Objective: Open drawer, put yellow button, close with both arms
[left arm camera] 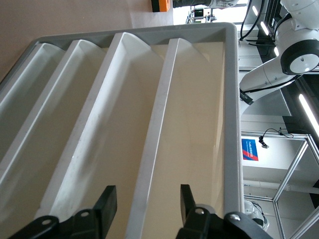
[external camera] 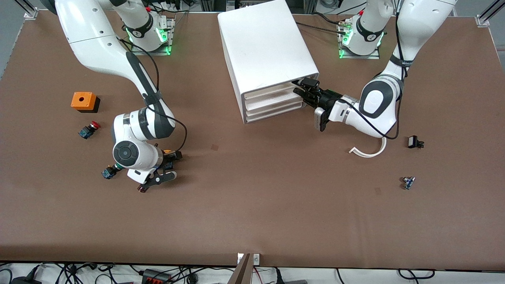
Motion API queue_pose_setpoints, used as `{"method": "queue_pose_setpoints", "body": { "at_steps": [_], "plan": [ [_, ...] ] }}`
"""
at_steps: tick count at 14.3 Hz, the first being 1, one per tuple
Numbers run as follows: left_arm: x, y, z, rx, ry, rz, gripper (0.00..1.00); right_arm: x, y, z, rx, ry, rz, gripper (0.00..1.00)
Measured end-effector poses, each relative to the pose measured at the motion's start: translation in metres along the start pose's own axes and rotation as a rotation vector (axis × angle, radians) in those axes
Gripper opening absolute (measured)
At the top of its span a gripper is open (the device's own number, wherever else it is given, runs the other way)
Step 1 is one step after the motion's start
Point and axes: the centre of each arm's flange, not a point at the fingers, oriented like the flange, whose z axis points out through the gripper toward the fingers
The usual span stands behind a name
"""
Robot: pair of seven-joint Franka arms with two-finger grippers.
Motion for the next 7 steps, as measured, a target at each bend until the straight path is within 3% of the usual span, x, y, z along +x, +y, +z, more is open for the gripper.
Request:
{"method": "queue_pose_setpoints", "body": {
  "at_steps": [1,4,5,7],
  "plan": [
    [0.0004,0.0001,0.0002,0.000,0.003,0.002,0.42,-0.0001,-0.0003,0.0026,0.013,-0.003,0.009,0.93],
    [0.0005,-0.0010,0.0018,0.002,0.006,0.032,0.15,-0.0001,-0.0002,0.0046,0.027,-0.005,0.020,0.58],
    [0.0006,-0.0010,0.0016,0.002,0.006,0.042,0.15,0.0004,0.0005,0.0037,0.027,-0.004,0.021,0.46],
    [0.0014,-0.0023,0.0011,0.002,0.007,0.048,0.15,0.0025,0.0025,-0.0006,0.026,0.006,0.023,0.44]
  ]
}}
